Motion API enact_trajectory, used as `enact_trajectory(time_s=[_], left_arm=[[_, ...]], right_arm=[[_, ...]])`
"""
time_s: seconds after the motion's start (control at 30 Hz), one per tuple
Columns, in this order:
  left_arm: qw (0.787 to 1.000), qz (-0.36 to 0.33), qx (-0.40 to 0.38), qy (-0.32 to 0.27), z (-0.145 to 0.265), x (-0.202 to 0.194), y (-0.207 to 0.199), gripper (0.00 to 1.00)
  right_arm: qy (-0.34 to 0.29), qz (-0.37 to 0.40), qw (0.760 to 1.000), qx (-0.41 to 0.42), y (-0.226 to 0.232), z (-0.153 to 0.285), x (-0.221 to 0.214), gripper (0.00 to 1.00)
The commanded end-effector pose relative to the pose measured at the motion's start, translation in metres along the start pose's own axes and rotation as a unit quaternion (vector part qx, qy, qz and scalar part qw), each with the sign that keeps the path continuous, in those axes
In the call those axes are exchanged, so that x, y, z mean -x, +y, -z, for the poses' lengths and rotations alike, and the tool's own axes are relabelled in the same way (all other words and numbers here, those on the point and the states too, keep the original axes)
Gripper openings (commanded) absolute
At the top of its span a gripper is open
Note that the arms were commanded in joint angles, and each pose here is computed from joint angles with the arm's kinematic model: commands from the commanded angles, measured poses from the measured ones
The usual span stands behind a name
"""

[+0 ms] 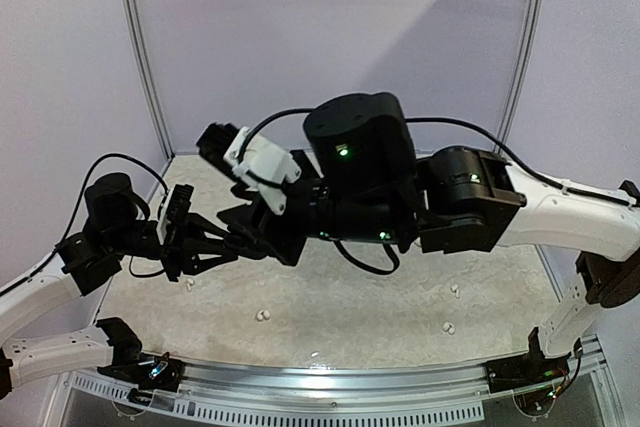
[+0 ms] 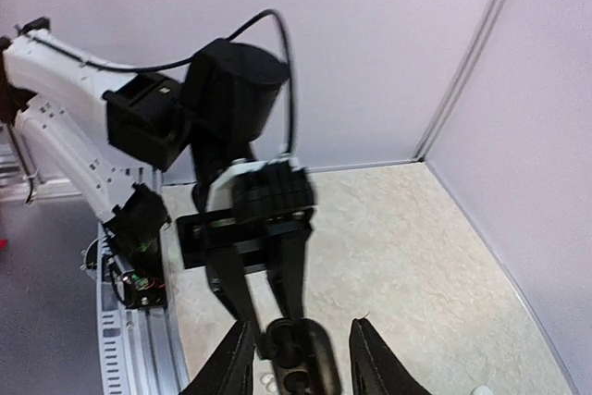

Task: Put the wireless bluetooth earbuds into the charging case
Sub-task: Insert the left earbud into the left side groove of the charging case, then close the charging case with the earbuds at the center of the board, then place the charging case with the earbuds at the center of the board.

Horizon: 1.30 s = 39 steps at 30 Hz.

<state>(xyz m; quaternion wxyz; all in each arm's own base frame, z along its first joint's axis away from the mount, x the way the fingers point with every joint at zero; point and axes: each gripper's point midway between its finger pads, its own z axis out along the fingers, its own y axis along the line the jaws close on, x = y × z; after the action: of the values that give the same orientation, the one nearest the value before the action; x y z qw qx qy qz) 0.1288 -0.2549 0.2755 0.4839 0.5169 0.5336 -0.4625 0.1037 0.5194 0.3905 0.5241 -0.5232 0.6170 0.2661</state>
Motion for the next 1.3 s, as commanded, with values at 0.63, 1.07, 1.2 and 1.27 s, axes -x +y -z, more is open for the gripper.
enact_trajectory(time_s=[0.63, 1.07, 1.2, 1.27], left_arm=[[0.994, -0.043, 0.097, 0.026, 0.004, -0.007, 0.029, 0.00], [0.935, 0.261, 0.229, 0.070, 0.012, -0.045, 0.099, 0.00], [0.870, 0.393, 0.273, 0.121, 0.021, -0.076, 0.134, 0.00], [0.828, 0.455, 0.288, 0.154, 0.026, -0.096, 0.147, 0.00]], right_arm=[[0.141, -0.141, 0.969, -0.146, -0.043, -0.042, -0.096, 0.35], [0.195, -0.313, 0.870, -0.326, -0.169, 0.050, -0.190, 0.46], [0.242, -0.363, 0.832, -0.343, -0.198, 0.083, -0.255, 0.61], [0.261, -0.388, 0.817, -0.339, -0.210, 0.094, -0.286, 0.71]])
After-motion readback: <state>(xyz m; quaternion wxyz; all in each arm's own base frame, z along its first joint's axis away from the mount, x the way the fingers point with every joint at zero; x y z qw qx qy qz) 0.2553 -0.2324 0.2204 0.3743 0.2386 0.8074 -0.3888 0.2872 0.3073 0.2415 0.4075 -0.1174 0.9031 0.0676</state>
